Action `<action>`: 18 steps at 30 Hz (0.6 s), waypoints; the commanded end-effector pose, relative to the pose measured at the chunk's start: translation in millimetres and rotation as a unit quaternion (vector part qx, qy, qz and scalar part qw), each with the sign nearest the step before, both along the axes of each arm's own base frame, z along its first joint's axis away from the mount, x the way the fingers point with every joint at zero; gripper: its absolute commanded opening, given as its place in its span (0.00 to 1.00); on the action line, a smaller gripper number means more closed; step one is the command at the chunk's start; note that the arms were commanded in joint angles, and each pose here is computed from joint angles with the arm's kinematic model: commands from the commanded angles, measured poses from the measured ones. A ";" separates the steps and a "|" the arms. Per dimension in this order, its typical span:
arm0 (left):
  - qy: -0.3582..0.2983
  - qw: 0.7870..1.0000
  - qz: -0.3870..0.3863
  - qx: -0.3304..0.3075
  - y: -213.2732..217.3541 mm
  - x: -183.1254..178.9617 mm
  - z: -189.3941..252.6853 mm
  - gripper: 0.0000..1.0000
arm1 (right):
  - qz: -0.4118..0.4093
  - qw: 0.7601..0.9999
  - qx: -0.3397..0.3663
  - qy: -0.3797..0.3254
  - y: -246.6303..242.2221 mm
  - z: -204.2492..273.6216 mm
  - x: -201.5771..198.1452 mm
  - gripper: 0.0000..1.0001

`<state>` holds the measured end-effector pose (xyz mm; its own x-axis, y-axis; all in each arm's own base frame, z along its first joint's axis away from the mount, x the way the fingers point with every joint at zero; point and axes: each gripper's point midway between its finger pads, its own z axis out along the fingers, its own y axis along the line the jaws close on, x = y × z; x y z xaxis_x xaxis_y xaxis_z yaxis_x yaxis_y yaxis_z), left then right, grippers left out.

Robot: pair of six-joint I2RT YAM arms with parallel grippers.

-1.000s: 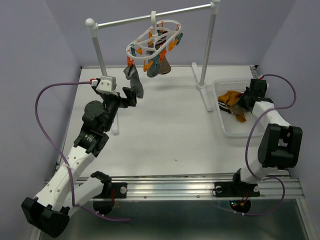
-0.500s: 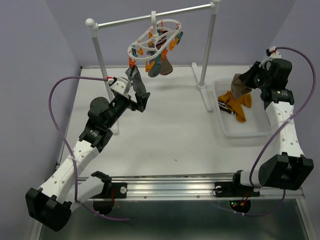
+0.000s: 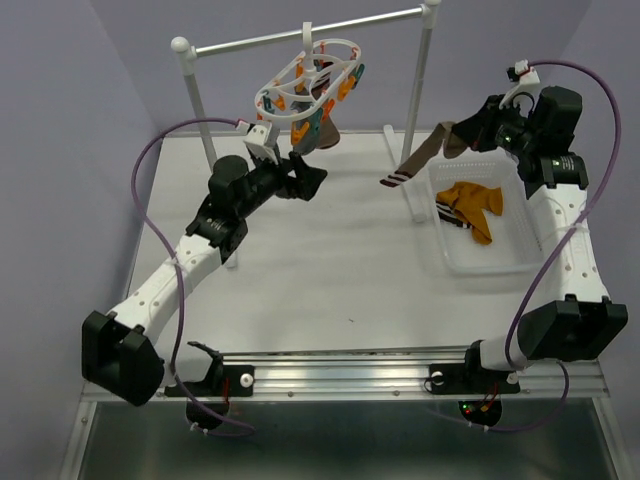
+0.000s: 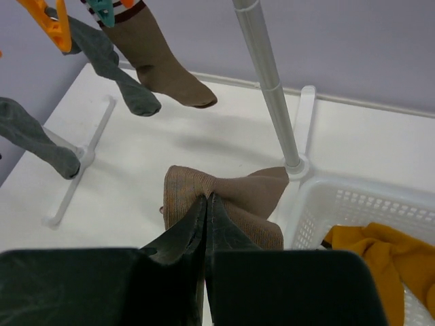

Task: Clip the socks to the hanger

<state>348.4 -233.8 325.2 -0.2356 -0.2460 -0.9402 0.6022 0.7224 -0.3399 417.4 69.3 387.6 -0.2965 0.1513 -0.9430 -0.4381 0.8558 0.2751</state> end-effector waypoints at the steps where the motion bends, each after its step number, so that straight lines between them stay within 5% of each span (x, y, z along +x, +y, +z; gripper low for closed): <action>1: 0.028 0.995 -0.079 -0.047 -35.7 4.9 30.8 0.99 | 0.067 0.995 -0.041 -0.057 25.0 25.9 -2.1 0.01; 9: 0.074 0.974 -0.206 -0.063 -79.5 5.5 46.3 0.99 | 0.114 0.981 -0.113 -0.110 57.9 31.2 17.5 0.01; 18: 0.101 0.969 -0.218 -0.062 -89.9 -11.3 33.6 0.99 | 0.105 0.974 -0.154 -0.131 53.3 30.5 25.4 0.01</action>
<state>363.0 -320.8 327.3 -0.5557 -0.1824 -0.8111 0.6993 0.4250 -0.5747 443.5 126.1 387.1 -0.1398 -0.1574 -0.9776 -0.6461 0.7627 -0.0304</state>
